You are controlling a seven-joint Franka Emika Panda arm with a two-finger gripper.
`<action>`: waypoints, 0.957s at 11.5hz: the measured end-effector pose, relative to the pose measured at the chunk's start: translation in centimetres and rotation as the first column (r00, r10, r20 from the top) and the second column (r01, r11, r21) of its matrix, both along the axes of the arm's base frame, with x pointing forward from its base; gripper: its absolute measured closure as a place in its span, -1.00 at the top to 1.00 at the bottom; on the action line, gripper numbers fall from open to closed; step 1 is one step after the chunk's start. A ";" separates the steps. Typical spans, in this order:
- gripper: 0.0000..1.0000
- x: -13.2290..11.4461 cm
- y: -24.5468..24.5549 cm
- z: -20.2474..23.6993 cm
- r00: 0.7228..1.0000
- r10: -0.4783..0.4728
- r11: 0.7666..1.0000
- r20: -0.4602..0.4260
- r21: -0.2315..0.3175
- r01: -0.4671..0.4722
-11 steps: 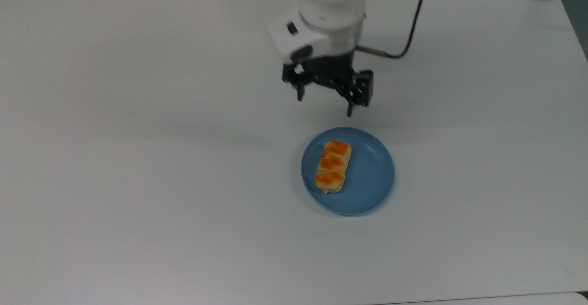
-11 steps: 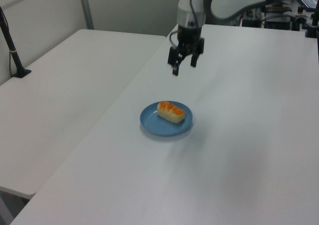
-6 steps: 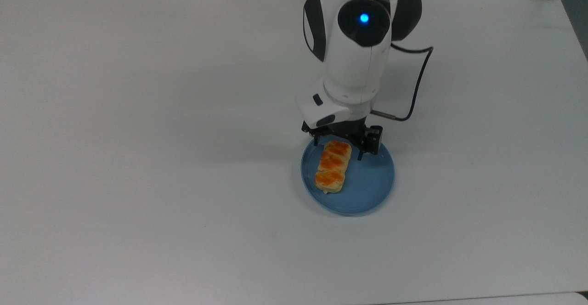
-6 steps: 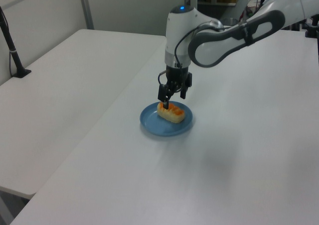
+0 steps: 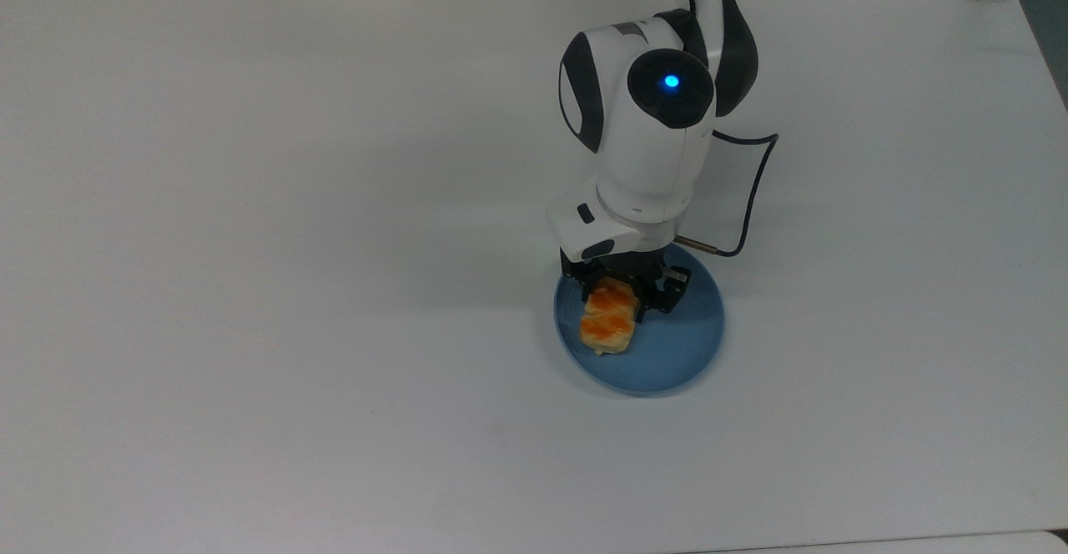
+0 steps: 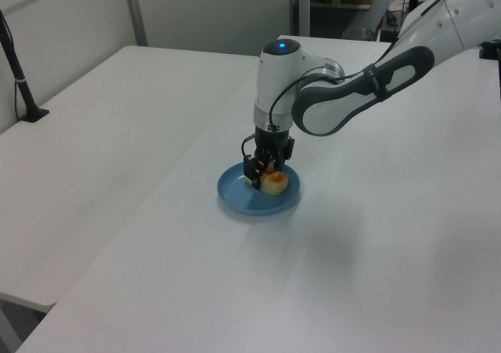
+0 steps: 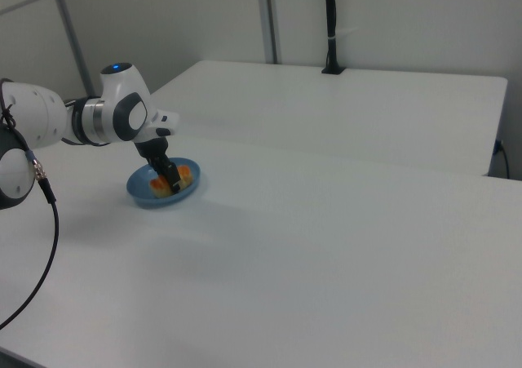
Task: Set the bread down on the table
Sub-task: 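Lower the gripper and close it around the bread roll, then lift the bread roll off the plate and lower it onto the table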
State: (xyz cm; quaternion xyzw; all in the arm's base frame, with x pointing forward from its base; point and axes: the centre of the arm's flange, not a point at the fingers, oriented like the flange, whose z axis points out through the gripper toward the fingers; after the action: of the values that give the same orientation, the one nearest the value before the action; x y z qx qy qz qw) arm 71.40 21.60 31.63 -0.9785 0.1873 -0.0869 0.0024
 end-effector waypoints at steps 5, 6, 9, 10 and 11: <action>0.07 0.1 0.4 7.6 0.998 0.009 1.000 0.063 0.019 -0.010; 0.07 -0.7 0.1 11.1 0.997 0.051 0.999 0.061 0.013 -0.052; 0.07 -6.4 -0.3 18.5 0.965 0.248 0.968 -0.082 -0.016 -0.250; 0.07 -8.9 0.1 19.1 0.942 0.301 0.952 -0.149 -0.006 -0.305; 0.08 -11.2 0.9 19.3 0.921 0.342 0.938 -0.187 0.008 -0.346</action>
State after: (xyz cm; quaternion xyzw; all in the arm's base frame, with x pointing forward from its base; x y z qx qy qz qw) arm 60.16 22.48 50.90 -0.9999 0.0109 0.0043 -0.0120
